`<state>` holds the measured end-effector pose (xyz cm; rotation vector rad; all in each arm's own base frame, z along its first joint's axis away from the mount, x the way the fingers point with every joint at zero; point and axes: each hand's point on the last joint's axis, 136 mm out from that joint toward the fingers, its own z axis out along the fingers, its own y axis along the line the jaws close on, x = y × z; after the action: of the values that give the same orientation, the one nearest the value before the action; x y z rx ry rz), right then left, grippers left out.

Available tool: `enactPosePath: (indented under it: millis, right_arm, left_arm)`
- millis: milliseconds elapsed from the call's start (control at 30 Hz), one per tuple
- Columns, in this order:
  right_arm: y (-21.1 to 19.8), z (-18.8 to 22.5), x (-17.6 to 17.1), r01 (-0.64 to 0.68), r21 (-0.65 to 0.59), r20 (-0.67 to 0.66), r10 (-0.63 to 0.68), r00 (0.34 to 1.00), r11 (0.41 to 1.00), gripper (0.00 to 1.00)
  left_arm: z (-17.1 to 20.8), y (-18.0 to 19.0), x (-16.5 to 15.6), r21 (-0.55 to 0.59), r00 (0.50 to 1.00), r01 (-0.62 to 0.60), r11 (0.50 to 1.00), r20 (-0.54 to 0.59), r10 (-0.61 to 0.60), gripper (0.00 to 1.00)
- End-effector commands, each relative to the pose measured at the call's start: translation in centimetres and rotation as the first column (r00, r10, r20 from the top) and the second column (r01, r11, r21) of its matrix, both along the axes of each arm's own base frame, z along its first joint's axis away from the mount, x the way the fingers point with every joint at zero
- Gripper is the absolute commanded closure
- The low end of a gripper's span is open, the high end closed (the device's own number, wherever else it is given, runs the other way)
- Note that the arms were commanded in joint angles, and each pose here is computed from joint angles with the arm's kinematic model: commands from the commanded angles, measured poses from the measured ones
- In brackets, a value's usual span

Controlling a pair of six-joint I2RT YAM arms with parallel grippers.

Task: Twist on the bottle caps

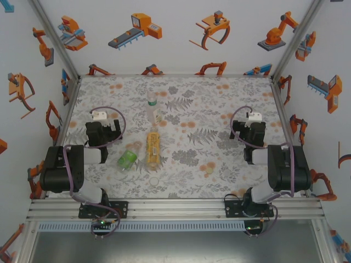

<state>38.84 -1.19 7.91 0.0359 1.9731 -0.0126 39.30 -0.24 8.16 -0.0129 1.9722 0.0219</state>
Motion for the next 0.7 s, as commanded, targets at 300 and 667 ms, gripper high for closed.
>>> enactPosePath:
  millis: [300, 667]
  right_arm:
    - [-0.3, 1.0, 0.6, 0.008, -0.007, 0.035, -0.008, 0.999, 1.000, 0.01]
    - [-1.3, 2.5, -0.2, 0.069, -0.012, 0.062, -0.068, 0.996, 0.998, 0.01]
  left_arm:
    - [0.8, 0.0, 0.6, -0.020, 1.000, -0.004, 1.000, 0.018, 0.005, 0.03]
    - [2.0, 0.8, 0.8, 0.001, 0.997, -0.065, 0.998, -0.032, 0.065, 0.03]
